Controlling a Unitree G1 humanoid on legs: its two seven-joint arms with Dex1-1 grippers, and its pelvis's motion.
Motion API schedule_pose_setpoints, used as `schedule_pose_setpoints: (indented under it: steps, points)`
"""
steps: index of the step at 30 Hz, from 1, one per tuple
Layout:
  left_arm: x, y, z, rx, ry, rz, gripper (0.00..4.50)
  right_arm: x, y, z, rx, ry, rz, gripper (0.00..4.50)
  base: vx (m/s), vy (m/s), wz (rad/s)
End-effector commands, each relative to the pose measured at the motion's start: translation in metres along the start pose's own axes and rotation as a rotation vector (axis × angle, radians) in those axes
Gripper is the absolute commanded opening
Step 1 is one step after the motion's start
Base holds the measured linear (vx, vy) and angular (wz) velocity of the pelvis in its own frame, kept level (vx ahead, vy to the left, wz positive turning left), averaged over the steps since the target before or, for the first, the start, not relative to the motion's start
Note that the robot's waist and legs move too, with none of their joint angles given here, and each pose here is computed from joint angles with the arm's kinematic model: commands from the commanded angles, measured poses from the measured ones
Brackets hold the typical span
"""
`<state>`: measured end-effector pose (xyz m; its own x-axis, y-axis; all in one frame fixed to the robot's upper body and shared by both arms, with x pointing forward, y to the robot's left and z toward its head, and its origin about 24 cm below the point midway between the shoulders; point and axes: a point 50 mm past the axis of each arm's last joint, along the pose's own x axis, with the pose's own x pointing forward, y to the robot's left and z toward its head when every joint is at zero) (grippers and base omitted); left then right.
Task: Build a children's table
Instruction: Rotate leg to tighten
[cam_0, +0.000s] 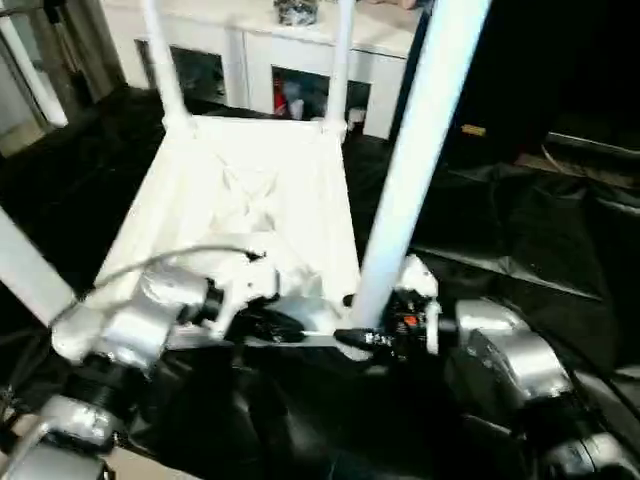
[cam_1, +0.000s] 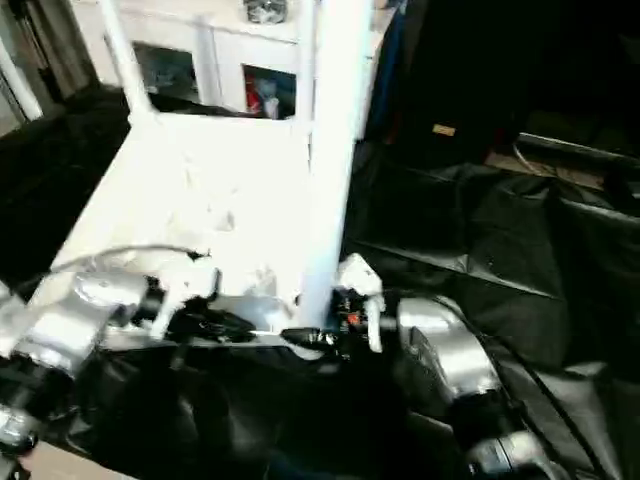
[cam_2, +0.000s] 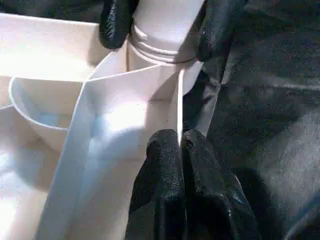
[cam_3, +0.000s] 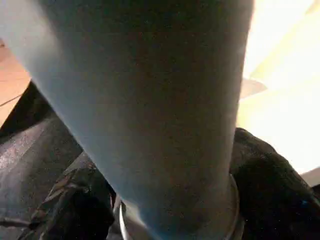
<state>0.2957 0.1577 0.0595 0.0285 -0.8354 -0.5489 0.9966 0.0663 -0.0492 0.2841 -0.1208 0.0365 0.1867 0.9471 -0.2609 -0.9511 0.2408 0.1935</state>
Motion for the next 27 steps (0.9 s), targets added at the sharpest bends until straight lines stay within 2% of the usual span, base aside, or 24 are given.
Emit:
schedule_pose_setpoints:
  steps: [1,6,10,11,15,18,19,21,24,25,27]
  points:
    - [-0.009,0.009,0.000,-0.004,0.032,0.064,0.00,0.007,0.004,-0.003,0.005,0.025,0.071,2.86,0.000,0.000,0.00]
    - [-0.007,0.010,-0.001,-0.017,0.019,0.107,0.00,0.013,0.002,-0.005,0.027,-0.002,0.028,2.62,0.000,0.000,0.00]
    - [-0.002,0.009,0.000,-0.040,-0.006,0.133,0.00,0.019,0.001,-0.007,0.050,-0.025,-0.037,2.59,0.000,0.000,0.00]
    - [0.004,0.011,0.000,-0.045,-0.011,0.175,0.00,0.026,-0.003,-0.012,0.066,-0.038,-0.150,2.58,0.000,0.000,0.00]
    - [0.016,0.017,0.006,-0.065,-0.036,0.284,0.00,0.041,-0.012,-0.023,0.149,-0.043,-0.394,2.57,0.000,0.000,0.00]
    - [0.025,0.016,0.010,-0.077,-0.053,0.297,0.00,0.049,-0.011,-0.026,0.176,-0.054,-0.446,2.57,0.000,0.000,0.00]
    - [0.025,0.016,0.011,-0.078,-0.054,0.298,0.00,0.050,-0.010,-0.026,0.178,-0.055,-0.449,2.57,0.000,0.000,0.00]
    - [0.040,0.014,0.019,-0.088,-0.077,0.338,0.00,0.063,-0.009,-0.024,0.186,-0.052,-0.504,2.57,0.000,0.000,0.00]
    - [0.060,0.008,0.029,-0.096,-0.113,0.350,0.00,0.080,-0.005,-0.015,0.174,-0.082,-0.506,2.57,0.000,0.000,0.00]
    - [0.062,0.006,0.031,-0.093,-0.119,0.339,0.00,0.082,-0.006,-0.011,0.173,-0.100,-0.502,2.91,0.000,0.000,0.00]
    - [0.063,0.005,0.032,-0.089,-0.123,0.330,0.00,0.083,-0.006,-0.008,0.180,-0.118,-0.502,3.26,0.000,0.000,0.00]
